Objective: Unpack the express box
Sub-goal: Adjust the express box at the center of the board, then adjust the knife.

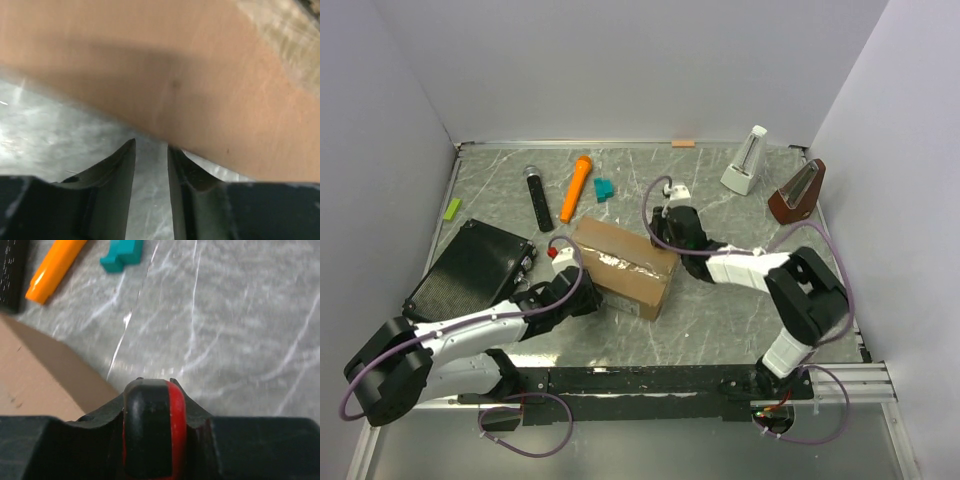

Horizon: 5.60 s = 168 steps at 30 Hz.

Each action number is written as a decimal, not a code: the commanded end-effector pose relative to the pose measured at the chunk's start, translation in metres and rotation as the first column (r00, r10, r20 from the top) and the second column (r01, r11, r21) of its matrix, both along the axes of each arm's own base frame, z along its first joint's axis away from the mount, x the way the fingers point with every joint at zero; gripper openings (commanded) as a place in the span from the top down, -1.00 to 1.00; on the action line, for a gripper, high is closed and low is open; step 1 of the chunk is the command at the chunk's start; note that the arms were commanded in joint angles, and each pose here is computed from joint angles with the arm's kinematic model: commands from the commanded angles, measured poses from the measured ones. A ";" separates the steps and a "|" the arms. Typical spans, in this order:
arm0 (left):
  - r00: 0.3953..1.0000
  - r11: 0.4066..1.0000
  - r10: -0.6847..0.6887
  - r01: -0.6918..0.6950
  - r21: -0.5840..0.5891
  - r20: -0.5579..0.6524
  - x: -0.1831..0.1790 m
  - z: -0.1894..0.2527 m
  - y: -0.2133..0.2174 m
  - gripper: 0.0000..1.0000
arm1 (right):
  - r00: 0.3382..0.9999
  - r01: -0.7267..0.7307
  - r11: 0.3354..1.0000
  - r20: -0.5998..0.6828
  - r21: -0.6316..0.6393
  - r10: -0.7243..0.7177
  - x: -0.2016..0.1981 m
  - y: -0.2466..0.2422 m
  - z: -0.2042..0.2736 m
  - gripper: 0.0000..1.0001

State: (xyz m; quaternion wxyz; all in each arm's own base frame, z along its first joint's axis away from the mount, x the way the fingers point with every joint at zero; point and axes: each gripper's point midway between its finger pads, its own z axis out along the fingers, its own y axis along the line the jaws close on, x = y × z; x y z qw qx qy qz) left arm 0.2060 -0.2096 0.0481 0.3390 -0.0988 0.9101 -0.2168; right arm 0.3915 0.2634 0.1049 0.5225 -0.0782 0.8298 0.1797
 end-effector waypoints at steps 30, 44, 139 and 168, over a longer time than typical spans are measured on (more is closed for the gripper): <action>0.966 0.996 -0.084 0.081 0.024 0.243 0.183 0.092 -0.066 -0.07 | 0.988 -0.151 0.988 0.004 0.006 0.151 -0.134 0.004 0.070 1.00; 0.875 0.975 0.195 -0.223 0.010 0.443 0.178 0.191 0.040 -0.53 | 0.883 0.289 0.954 0.361 0.083 -0.299 -0.092 -0.090 0.178 1.00; 0.930 0.921 0.311 -0.346 0.181 0.199 0.138 0.112 0.105 -0.91 | 0.946 0.322 0.931 0.088 -0.170 -0.311 -0.129 -0.117 0.089 1.00; 0.454 0.381 -0.506 0.880 -0.283 0.734 -0.031 0.245 -0.130 -0.94 | 0.830 -0.543 0.632 0.237 0.553 0.505 -0.213 -0.007 0.207 1.00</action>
